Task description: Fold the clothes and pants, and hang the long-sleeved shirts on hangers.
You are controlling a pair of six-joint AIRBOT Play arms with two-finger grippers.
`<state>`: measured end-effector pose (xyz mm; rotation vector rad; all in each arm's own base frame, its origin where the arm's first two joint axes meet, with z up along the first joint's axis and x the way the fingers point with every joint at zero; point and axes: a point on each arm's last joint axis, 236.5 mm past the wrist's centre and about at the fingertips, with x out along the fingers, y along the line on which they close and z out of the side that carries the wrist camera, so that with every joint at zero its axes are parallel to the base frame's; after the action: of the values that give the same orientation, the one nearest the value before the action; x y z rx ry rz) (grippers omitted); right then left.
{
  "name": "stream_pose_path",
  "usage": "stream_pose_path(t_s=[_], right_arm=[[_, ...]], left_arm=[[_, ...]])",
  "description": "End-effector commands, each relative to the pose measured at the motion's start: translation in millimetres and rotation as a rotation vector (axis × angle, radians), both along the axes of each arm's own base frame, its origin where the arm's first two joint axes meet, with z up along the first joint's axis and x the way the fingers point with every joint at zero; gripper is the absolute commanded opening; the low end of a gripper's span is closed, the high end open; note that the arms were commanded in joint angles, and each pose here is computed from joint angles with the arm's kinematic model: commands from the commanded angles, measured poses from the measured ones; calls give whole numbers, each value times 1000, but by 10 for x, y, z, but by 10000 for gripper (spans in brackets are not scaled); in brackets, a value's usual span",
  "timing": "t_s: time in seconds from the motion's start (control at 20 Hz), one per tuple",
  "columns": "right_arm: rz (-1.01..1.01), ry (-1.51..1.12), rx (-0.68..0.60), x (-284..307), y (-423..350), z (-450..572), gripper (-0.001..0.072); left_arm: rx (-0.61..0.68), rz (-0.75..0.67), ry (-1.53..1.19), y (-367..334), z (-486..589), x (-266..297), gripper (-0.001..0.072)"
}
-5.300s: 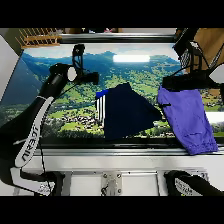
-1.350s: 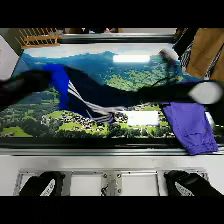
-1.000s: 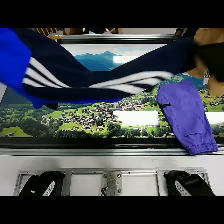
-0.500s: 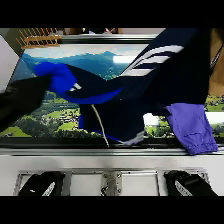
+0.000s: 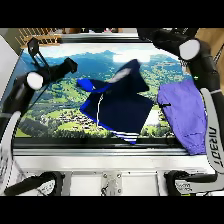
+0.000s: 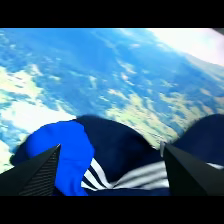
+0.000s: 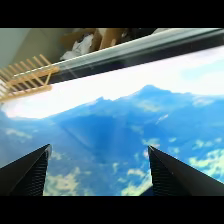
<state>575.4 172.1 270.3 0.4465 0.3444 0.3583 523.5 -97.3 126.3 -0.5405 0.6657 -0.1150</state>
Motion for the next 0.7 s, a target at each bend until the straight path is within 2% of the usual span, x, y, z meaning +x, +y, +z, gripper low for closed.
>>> stream_pose_path(t_s=[0.0,0.1,0.15,0.3,0.45,0.65], right_arm=[[2,-117,-163,110,-194,143,653],[7,-101,-194,-71,-369,288,652],[12,-78,-212,-170,-443,307,652],[38,7,-285,-491,-549,210,652],[84,94,-307,-785,-520,15,652],[118,176,-314,-1014,-470,-288,652]], left_arm=[[40,4,199,444,-440,233,715],[124,-93,269,476,-592,58,711],[162,-161,305,392,-705,-70,657],[262,-328,389,31,-1149,-507,659],[512,-461,404,-221,-1657,-814,658],[826,-657,346,-582,-1993,-942,658]])
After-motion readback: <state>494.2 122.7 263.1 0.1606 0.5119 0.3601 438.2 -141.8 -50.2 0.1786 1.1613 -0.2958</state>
